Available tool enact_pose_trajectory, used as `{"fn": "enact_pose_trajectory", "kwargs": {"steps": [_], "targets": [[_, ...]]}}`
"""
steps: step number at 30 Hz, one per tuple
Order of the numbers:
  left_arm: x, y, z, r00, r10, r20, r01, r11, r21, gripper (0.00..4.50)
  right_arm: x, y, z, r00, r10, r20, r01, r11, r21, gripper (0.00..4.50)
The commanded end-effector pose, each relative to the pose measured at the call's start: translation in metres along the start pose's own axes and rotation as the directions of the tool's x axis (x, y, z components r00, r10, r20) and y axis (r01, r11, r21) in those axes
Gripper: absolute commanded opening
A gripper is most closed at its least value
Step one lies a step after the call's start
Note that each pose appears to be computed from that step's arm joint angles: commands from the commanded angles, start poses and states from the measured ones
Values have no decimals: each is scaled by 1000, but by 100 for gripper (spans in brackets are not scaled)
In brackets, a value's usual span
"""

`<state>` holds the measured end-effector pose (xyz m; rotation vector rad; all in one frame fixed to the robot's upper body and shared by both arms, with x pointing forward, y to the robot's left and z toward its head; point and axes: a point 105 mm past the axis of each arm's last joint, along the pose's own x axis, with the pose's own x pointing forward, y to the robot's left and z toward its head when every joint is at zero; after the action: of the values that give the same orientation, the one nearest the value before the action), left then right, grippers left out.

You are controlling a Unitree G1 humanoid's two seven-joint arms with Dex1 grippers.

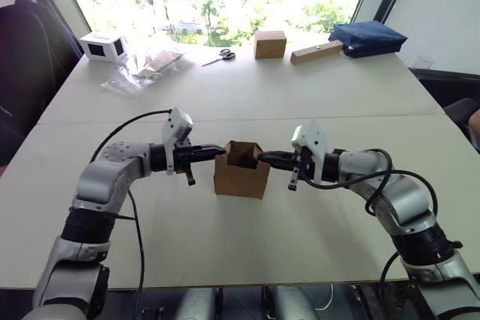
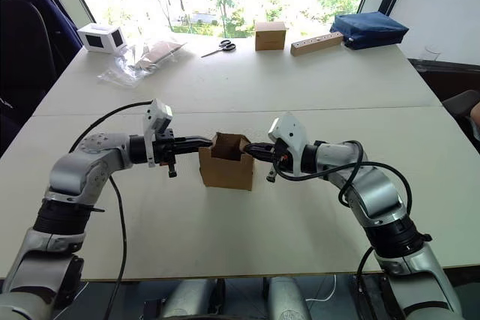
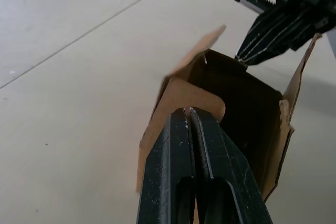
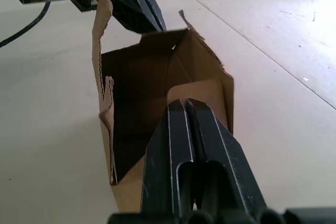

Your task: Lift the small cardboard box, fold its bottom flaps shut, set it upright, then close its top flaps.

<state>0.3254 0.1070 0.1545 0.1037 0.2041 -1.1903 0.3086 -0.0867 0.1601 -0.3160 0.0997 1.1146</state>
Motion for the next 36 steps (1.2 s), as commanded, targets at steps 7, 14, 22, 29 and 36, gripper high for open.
{"fn": "enact_pose_trajectory", "kwargs": {"steps": [7,14,22,29,36], "targets": [[3,0,-14,996,8,-85,-2,997,79,8,11,1,-3,999,24,-45,-27,997,-72,0],[7,1,-17,995,21,-98,-13,996,91,8,13,-9,-7,996,4,-86,-14,993,-117,0],[7,5,-12,998,35,-55,-31,997,64,8,11,-13,0,998,1,-67,-9,992,-126,0],[-19,17,37,987,30,155,-19,997,-74,8,-16,-22,30,999,-25,40,30,990,-134,0],[-21,51,30,986,136,95,-133,990,-39,8,-38,-10,55,996,-29,83,39,991,-126,0]]}}
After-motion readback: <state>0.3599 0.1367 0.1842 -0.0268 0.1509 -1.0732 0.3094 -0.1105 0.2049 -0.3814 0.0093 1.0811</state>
